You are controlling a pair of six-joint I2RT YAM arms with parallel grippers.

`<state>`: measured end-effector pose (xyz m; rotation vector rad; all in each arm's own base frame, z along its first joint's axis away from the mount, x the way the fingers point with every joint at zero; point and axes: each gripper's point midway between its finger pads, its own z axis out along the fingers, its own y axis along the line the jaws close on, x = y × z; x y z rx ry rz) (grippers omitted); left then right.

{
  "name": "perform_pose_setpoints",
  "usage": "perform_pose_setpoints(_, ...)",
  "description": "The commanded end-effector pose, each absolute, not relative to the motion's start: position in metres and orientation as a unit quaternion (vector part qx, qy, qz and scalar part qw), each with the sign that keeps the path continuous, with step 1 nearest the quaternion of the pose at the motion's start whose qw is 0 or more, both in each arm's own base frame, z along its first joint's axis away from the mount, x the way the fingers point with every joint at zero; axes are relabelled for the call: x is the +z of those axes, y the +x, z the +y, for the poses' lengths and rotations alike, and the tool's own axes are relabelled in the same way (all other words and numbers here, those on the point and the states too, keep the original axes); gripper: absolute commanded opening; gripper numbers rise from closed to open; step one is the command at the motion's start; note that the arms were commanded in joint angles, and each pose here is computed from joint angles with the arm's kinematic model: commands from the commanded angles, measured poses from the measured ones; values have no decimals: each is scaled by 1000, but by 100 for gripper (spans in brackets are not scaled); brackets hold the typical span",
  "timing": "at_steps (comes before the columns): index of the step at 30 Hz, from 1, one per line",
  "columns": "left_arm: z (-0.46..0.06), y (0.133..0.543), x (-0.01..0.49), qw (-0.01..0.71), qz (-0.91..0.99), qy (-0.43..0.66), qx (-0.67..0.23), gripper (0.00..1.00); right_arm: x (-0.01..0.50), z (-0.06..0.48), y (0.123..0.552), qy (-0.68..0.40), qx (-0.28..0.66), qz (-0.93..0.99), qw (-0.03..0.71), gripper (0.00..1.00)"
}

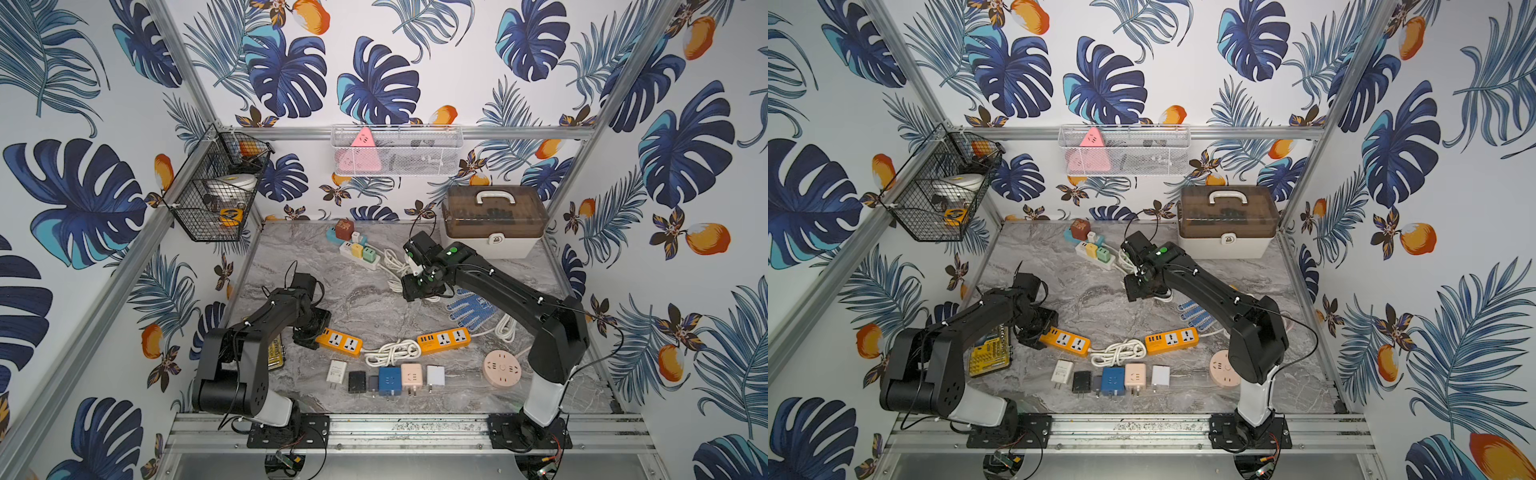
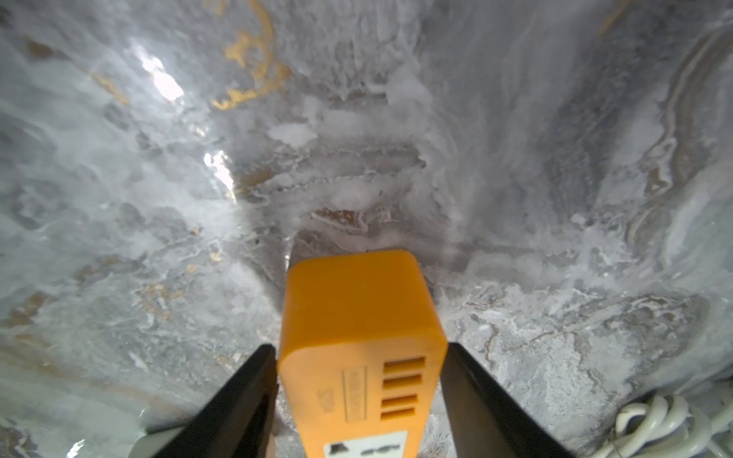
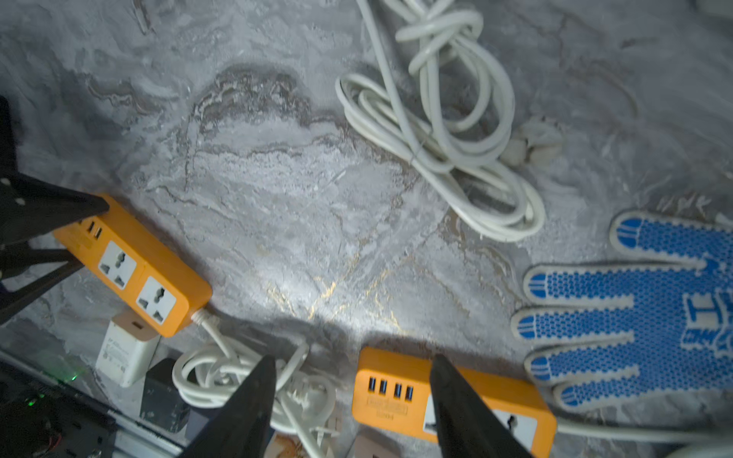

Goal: Pull the plug off the socket
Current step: Move the socket to the center of the board.

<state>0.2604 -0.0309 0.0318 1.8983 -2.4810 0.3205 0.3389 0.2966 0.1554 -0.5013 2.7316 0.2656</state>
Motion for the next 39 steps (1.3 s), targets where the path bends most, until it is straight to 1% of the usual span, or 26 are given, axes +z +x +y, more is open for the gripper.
perform_pose_setpoints(1,-29,259,35,0,-799,595,93,78,153,316,365,-219,97,948,208,53)
perform_pose_setpoints(2,-30,260,36,-1,-800,593,94,79,150,321,373,-224,98,946,213,51)
perform_pose_setpoints(8,-32,264,50,-10,-806,584,95,79,114,347,406,-243,103,941,210,50)
perform_pose_setpoints(13,-39,278,78,-43,-822,559,99,79,75,343,432,-223,61,952,201,50)
perform_pose_setpoints(16,-45,289,98,-71,-835,536,100,79,62,341,445,-213,45,954,205,51)
perform_pose_setpoints(20,-49,301,121,-104,-847,511,100,79,49,335,454,-209,14,956,207,51)
perform_pose_setpoints(22,-49,303,125,-109,-849,506,102,79,50,334,457,-211,8,954,215,51)
perform_pose_setpoints(25,-50,304,126,-112,-850,503,106,79,48,336,459,-218,12,950,222,53)
perform_pose_setpoints(31,-55,307,121,-101,-851,503,112,78,21,337,458,-225,0,955,191,51)
perform_pose_setpoints(33,-54,308,122,-103,-853,500,110,77,16,342,456,-235,10,955,183,48)
perform_pose_setpoints(37,-54,308,122,-101,-855,498,108,77,10,358,443,-280,24,944,172,27)
perform_pose_setpoints(39,-53,307,121,-101,-855,498,105,77,13,366,434,-304,31,936,174,20)
